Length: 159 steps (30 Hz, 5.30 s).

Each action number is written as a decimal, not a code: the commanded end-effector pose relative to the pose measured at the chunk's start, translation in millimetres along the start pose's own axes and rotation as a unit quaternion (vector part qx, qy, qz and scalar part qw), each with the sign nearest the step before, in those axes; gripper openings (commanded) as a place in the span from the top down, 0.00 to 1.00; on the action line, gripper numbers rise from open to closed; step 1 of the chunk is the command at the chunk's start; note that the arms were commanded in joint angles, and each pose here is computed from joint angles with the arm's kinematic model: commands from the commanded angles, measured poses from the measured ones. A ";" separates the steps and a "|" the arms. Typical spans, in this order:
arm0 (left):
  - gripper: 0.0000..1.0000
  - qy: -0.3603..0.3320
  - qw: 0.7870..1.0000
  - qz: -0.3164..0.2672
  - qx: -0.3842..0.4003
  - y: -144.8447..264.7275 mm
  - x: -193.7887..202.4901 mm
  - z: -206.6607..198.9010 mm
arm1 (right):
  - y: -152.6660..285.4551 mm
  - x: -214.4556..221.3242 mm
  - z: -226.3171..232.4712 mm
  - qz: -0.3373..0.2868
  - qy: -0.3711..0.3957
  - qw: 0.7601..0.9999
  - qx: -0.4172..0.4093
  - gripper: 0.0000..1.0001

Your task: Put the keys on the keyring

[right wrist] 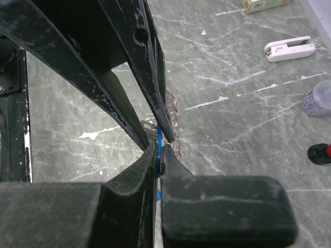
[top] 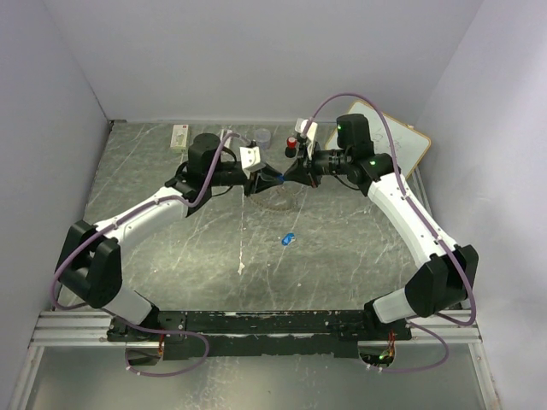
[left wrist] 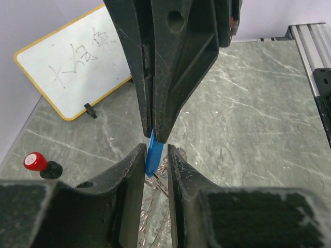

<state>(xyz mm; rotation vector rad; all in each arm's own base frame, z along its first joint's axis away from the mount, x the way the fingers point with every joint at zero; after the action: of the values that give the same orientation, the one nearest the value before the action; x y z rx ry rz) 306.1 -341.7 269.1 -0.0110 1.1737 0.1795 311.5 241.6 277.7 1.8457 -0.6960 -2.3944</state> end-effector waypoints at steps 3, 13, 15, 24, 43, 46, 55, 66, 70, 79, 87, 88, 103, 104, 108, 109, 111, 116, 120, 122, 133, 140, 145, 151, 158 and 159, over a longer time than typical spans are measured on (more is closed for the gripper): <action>0.68 0.002 0.999 0.012 0.051 -6.4 4.9 -17.2 | 4.5 -18.1 4.2 -0.015 0.025 1.000 -0.010 1.00; 0.83 0.003 0.998 0.013 0.061 -11.3 6.3 -22.8 | 5.2 -19.8 5.9 -0.014 0.028 0.999 -0.014 1.00; 0.86 0.003 0.998 0.010 0.064 -12.7 5.6 -23.3 | 4.6 -19.5 6.3 -0.013 0.028 0.999 -0.016 1.00; 0.93 0.003 0.996 0.008 0.087 -24.6 5.1 -32.8 | 2.0 -19.3 8.2 -0.010 0.032 0.999 -0.024 1.00; 0.93 0.175 0.952 -0.008 -0.252 15.1 -23.8 43.8 | 49.1 -33.2 -7.8 -0.213 -0.012 0.960 0.182 0.61; 0.93 0.199 0.941 -0.011 -0.274 16.5 -27.4 52.7 | 39.6 -19.0 -2.6 -0.200 -0.017 0.966 0.161 0.66; 0.93 0.299 0.889 -0.016 -0.345 21.8 -18.1 68.6 | 19.9 2.0 -5.1 -0.199 -0.035 0.968 0.152 0.66; 0.93 0.439 0.739 0.010 -0.510 48.8 13.5 78.0 | -1.4 11.6 1.4 -0.216 -0.046 0.965 0.139 0.64; 0.93 0.475 0.691 0.026 -0.544 53.4 22.7 75.0 | -28.2 18.2 16.7 -0.195 -0.039 0.972 0.126 0.63; 0.93 0.542 0.615 0.048 -0.571 57.8 27.4 63.2 | -36.5 20.1 16.7 -0.236 -0.031 0.961 0.143 0.63; 0.93 0.586 0.569 0.036 -0.576 62.2 28.5 53.5 | -39.0 25.0 15.9 -0.265 -0.012 0.954 0.138 0.63; 0.93 0.590 0.566 0.036 -0.574 61.4 28.5 52.4 | -40.9 24.7 16.3 -0.267 -0.012 0.954 0.135 0.63; 0.93 0.631 0.528 0.022 -0.568 59.3 31.5 43.2 | -64.5 19.9 12.3 -0.286 0.001 0.952 0.107 0.66; 0.93 0.633 0.525 0.022 -0.568 59.2 31.9 42.6 | -65.2 19.5 11.6 -0.287 0.004 0.952 0.107 0.66; 0.93 0.644 0.511 0.026 -0.569 58.7 35.6 39.0 | -68.5 17.9 8.5 -0.288 0.013 0.951 0.110 0.67; 0.93 0.646 0.509 0.028 -0.567 58.0 36.1 37.9 | -69.5 17.8 7.0 -0.288 0.015 0.951 0.112 0.67; 0.93 0.653 0.506 0.027 -0.564 56.2 37.3 36.3 | -71.0 17.1 4.5 -0.290 0.019 0.950 0.116 0.67; 0.93 0.662 0.504 0.023 -0.555 55.2 37.1 32.2 | -75.6 17.8 -11.0 -0.275 0.015 0.950 0.147 0.64; 0.93 0.657 0.503 0.017 -0.561 61.7 32.9 33.1 | -71.7 19.0 -19.3 -0.269 0.028 0.947 0.175 0.59; 0.93 0.655 0.506 0.012 -0.561 63.7 29.1 34.2 | -67.0 18.0 -27.7 -0.269 0.017 0.942 0.201 0.56; 0.93 0.627 0.529 0.015 -0.572 73.6 26.3 36.5 | -39.4 1.6 -31.2 -0.283 -0.139 0.938 0.144 0.50; 0.93 0.625 0.529 0.013 -0.574 66.2 26.0 44.5 | -46.4 10.4 -3.1 -0.248 -0.114 0.954 0.120 0.49; 0.93 0.625 0.532 0.013 -0.571 58.1 25.2 50.4 | -67.9 27.6 3.7 -0.204 -0.114 0.963 0.132 0.49; 0.93 0.627 0.531 0.014 -0.569 49.9 28.3 55.0 | -86.2 41.9 5.8 -0.183 -0.128 0.965 0.137 0.50; 0.93 0.632 0.529 0.013 -0.567 44.0 29.6 54.8 | -101.9 50.7 0.9 -0.172 -0.142 0.963 0.149 0.49; 0.93 0.633 0.528 0.013 -0.566 43.0 29.6 54.5 | -103.6 51.4 -0.4 -0.171 -0.144 0.962 0.154 0.49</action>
<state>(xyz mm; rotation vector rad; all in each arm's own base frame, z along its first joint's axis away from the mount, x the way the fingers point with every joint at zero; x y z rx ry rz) 355.7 -277.6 242.5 -1.5246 2.2747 1.2020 312.6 313.0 184.8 1.8396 -0.8562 -2.9547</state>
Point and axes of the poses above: each gripper's point midway between its finger pads, its own y axis back along the fingers, its own z axis along the line the jaws close on, x = y × z, the point moved 1 cm from there along y, back along the fingers, and after that the axes turned 12 degrees about -y, right-handed, at the moved point
